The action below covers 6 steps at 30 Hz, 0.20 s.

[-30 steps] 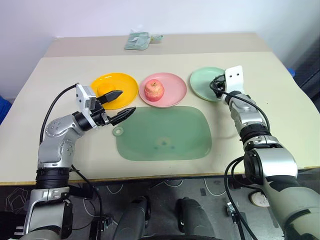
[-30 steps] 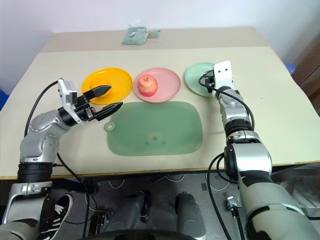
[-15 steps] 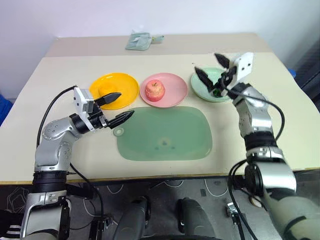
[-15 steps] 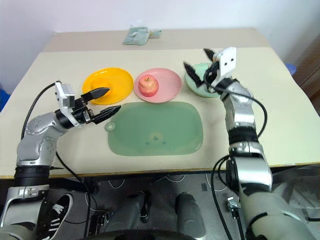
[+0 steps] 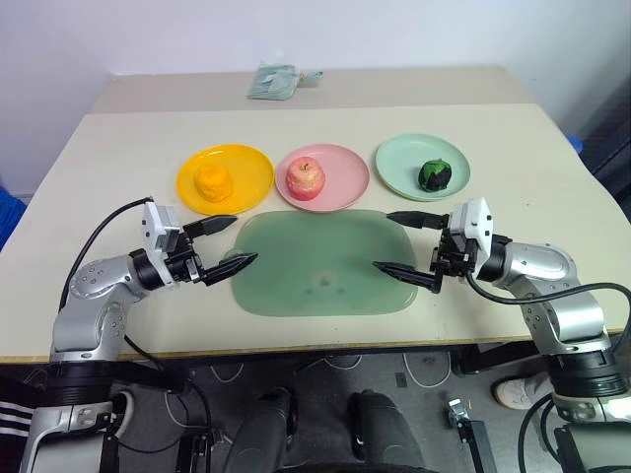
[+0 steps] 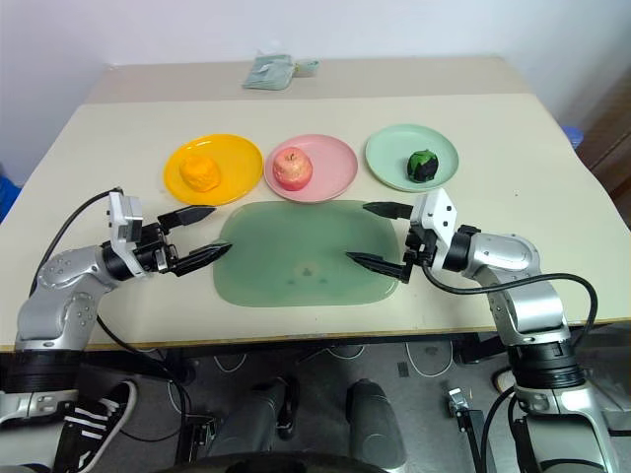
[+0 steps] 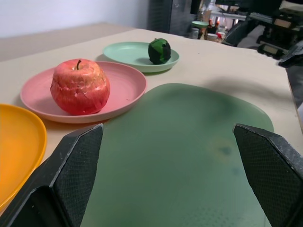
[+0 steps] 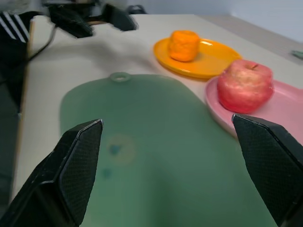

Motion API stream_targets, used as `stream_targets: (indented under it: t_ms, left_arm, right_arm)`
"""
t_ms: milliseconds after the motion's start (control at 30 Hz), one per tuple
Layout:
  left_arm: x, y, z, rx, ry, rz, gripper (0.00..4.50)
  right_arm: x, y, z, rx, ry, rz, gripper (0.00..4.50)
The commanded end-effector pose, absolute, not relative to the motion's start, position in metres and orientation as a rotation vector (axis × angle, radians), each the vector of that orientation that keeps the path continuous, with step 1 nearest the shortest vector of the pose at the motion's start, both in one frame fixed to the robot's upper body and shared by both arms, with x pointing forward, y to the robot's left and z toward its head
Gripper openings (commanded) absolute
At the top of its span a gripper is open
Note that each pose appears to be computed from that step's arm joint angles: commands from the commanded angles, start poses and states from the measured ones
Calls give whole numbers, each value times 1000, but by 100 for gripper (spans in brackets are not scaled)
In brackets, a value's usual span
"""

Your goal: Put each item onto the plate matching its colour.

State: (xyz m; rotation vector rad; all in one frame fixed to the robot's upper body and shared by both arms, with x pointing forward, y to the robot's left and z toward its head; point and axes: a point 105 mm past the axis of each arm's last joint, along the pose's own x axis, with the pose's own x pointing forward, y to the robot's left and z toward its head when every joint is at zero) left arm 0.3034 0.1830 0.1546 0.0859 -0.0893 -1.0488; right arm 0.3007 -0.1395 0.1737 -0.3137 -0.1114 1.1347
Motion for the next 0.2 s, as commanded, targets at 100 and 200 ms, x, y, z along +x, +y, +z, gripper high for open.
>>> stream_targets:
  t_ms: [100, 200]
  left_arm:
    - [301, 178, 161, 107, -119, -1068, 450]
    - [303, 178, 161, 102, -127, -1056, 450]
  right_arm:
    - [303, -137, 187, -353, -168, 1088, 446]
    - [306, -134, 191, -361, -181, 1093, 446]
